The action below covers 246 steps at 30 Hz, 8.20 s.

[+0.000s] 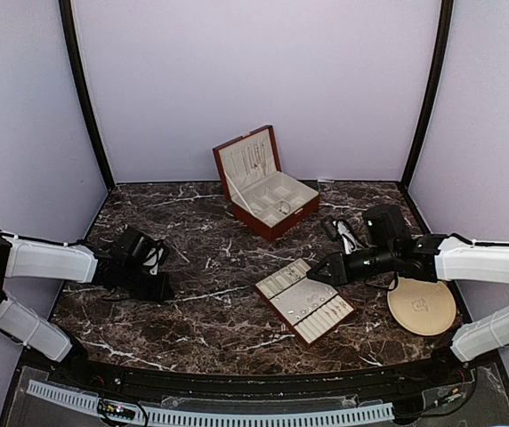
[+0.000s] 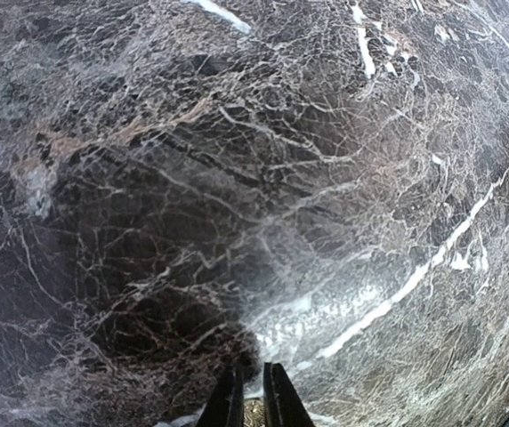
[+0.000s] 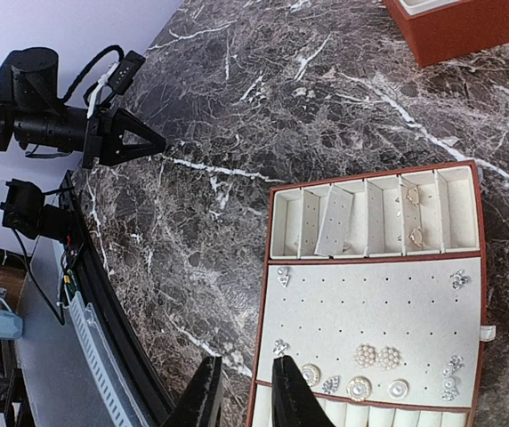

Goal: Organize the mixed jewelry
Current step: Pick up the earring from the center of the board, then pass from the left arm to the right, then place the earring in the earring holder.

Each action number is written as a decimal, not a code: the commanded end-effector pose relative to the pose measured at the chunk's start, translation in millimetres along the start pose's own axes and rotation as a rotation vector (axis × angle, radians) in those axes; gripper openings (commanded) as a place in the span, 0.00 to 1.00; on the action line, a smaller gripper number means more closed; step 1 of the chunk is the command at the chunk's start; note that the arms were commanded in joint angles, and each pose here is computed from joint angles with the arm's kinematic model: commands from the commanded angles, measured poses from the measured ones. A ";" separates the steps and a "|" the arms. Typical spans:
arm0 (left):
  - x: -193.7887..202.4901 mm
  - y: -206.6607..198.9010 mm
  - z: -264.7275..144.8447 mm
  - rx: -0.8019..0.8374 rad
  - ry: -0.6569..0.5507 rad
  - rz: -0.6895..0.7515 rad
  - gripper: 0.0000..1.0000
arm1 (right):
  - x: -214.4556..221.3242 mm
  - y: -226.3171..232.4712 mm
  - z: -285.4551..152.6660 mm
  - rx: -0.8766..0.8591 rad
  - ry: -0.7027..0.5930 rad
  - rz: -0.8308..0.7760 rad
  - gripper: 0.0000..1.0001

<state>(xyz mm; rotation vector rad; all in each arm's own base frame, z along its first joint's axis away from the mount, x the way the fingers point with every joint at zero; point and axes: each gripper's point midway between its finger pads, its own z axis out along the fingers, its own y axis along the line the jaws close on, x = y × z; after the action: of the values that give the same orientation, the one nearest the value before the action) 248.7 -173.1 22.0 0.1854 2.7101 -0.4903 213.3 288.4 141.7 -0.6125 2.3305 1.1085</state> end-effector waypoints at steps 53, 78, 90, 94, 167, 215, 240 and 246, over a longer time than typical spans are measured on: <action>-102.6 -225.3 -135.9 0.979 -0.523 -0.640 0.00 | -91.8 136.0 27.2 -0.101 -0.672 -0.442 0.38; -100.8 -232.4 -140.8 0.999 -0.511 -0.614 0.00 | -93.9 144.8 71.2 -0.046 -0.610 -0.548 0.26; -99.9 -233.1 -140.9 1.003 -0.506 -0.610 0.00 | -96.9 143.6 74.5 -0.031 -0.603 -0.554 0.22; -99.9 -233.8 -142.0 1.005 -0.506 -0.606 0.00 | -97.9 142.2 75.0 -0.019 -0.603 -0.555 0.20; -115.8 -106.8 -99.8 0.364 -0.237 0.384 0.47 | 53.2 -2.5 11.6 0.020 0.443 0.085 0.04; -111.9 -100.2 -120.6 0.309 -0.269 0.446 0.47 | 50.3 -92.4 3.0 0.315 0.706 0.290 0.05; -111.8 -100.8 -121.1 0.313 -0.271 0.447 0.46 | 49.7 -96.5 9.5 0.309 0.708 0.285 0.05; -112.3 -101.4 -121.3 0.315 -0.272 0.449 0.46 | 50.8 -98.4 8.9 0.318 0.716 0.282 0.05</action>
<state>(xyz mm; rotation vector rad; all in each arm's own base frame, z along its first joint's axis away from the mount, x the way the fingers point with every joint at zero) 290.6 -230.8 184.4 0.7218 2.2714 -0.7350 227.4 230.9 48.8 -0.6300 3.2088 0.6696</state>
